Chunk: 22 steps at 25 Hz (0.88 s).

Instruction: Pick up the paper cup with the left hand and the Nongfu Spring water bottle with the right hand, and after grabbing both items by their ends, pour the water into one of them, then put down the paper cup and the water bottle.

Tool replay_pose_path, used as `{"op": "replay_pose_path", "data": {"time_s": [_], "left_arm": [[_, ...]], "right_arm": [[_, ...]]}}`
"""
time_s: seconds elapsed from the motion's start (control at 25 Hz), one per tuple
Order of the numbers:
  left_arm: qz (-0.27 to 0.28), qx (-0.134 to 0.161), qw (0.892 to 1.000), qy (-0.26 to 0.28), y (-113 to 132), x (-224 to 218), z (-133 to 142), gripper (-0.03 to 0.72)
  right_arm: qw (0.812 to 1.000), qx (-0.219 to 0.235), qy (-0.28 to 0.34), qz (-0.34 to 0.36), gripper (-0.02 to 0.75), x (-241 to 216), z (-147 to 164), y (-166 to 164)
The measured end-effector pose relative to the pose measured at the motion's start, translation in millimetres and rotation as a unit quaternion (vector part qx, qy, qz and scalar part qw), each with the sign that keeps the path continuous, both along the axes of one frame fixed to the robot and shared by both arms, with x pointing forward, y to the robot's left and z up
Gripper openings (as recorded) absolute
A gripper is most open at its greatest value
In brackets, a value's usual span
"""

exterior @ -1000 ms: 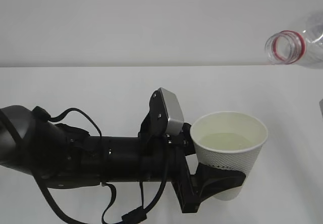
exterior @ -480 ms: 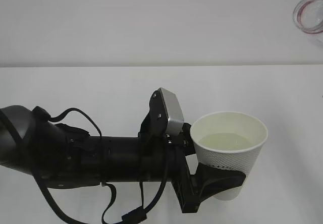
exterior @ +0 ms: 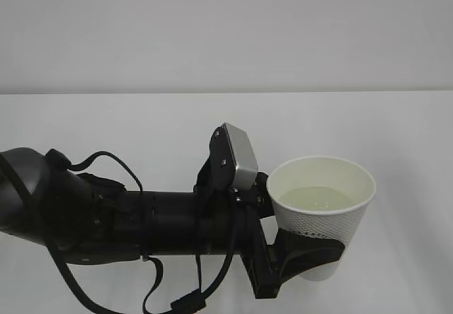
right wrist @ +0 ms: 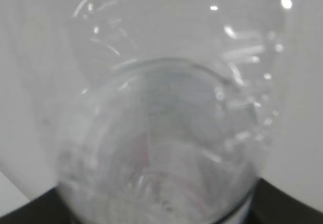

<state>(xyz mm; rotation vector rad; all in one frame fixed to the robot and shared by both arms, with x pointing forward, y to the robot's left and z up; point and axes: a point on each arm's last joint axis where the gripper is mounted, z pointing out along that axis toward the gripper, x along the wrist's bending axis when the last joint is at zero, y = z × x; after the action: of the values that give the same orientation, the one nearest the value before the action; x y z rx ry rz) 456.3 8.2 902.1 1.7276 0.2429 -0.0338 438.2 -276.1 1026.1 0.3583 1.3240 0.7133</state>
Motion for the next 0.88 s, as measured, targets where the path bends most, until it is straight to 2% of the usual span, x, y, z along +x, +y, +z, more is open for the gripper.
{"op": "replay_pose_path", "data": {"time_s": [0.16, 0.48, 0.72, 0.88], "left_arm": [[0.000, 0.000, 1.000, 0.000, 0.0, 0.0, 0.0, 0.543], [0.000, 0.000, 1.000, 0.000, 0.0, 0.0, 0.0, 0.543], [0.000, 0.000, 1.000, 0.000, 0.0, 0.0, 0.0, 0.543], [0.000, 0.000, 1.000, 0.000, 0.0, 0.0, 0.0, 0.543]], "right_arm": [[0.999, 0.039, 0.005, -0.002, 0.387, 0.3, 0.1, -2.0], [0.997, 0.077, 0.013, 0.009, 0.386, 0.3, -0.2, -1.7], [0.984, 0.171, 0.035, 0.030, 0.386, 0.7, -1.7, -1.7], [0.976, 0.212, 0.042, 0.039, 0.386, 0.7, -1.9, -1.7]]}}
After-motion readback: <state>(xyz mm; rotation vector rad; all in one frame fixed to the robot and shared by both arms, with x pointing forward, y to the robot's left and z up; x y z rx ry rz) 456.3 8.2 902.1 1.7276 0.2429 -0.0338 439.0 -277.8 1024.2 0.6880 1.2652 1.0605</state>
